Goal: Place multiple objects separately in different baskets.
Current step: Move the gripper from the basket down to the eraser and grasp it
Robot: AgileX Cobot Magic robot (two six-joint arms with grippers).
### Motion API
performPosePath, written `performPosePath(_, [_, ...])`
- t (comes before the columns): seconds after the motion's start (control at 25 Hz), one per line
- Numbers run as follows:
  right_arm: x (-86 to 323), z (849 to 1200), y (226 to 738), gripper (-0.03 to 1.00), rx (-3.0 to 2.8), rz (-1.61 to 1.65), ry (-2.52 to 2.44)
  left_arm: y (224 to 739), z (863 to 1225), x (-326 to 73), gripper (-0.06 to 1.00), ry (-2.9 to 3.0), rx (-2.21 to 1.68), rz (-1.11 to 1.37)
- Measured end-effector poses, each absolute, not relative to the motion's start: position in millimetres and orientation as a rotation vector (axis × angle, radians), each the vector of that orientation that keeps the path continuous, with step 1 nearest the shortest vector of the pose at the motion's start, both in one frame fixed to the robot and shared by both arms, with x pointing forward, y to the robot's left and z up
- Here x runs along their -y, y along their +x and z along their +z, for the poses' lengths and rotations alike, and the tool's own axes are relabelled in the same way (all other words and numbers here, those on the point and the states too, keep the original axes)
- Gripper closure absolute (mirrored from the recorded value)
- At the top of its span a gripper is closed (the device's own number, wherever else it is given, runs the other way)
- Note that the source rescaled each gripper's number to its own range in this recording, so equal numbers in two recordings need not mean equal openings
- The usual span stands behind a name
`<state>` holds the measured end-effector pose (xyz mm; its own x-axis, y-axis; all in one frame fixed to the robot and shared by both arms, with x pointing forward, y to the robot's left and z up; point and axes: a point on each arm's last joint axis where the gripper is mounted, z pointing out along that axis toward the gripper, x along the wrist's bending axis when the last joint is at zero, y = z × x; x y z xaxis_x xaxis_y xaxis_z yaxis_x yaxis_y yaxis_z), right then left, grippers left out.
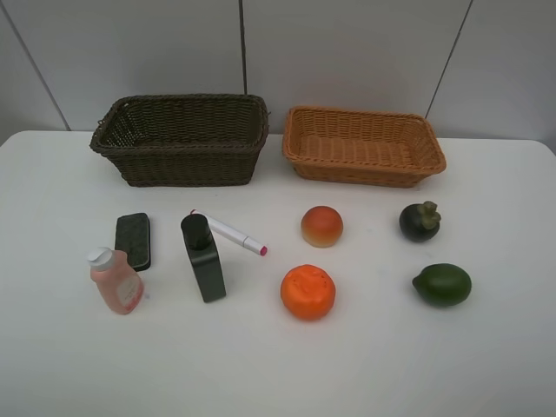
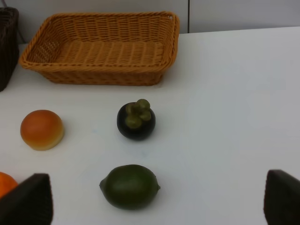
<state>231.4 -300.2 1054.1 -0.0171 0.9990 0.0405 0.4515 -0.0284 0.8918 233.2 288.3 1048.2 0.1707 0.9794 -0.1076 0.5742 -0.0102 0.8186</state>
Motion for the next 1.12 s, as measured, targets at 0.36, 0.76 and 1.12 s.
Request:
performPosePath(0.36, [300.2, 1054.1, 231.4, -0.03, -1.550, 0.997, 1.562, 322.4, 1050.3, -287.9, -0.06, 1.813, -1.844, 0.437])
performPosePath(0.76, [300.2, 1054.1, 231.4, -0.03, -1.550, 0.997, 1.562, 452.4, 1029.1, -273.8, -0.06, 1.829, -2.145, 0.076])
performPosePath(1.12, [300.2, 1054.1, 231.4, -0.03, -1.550, 0.997, 1.562, 524.4, 990.2, -262.2, -0.06, 1.774, -2.299, -0.158])
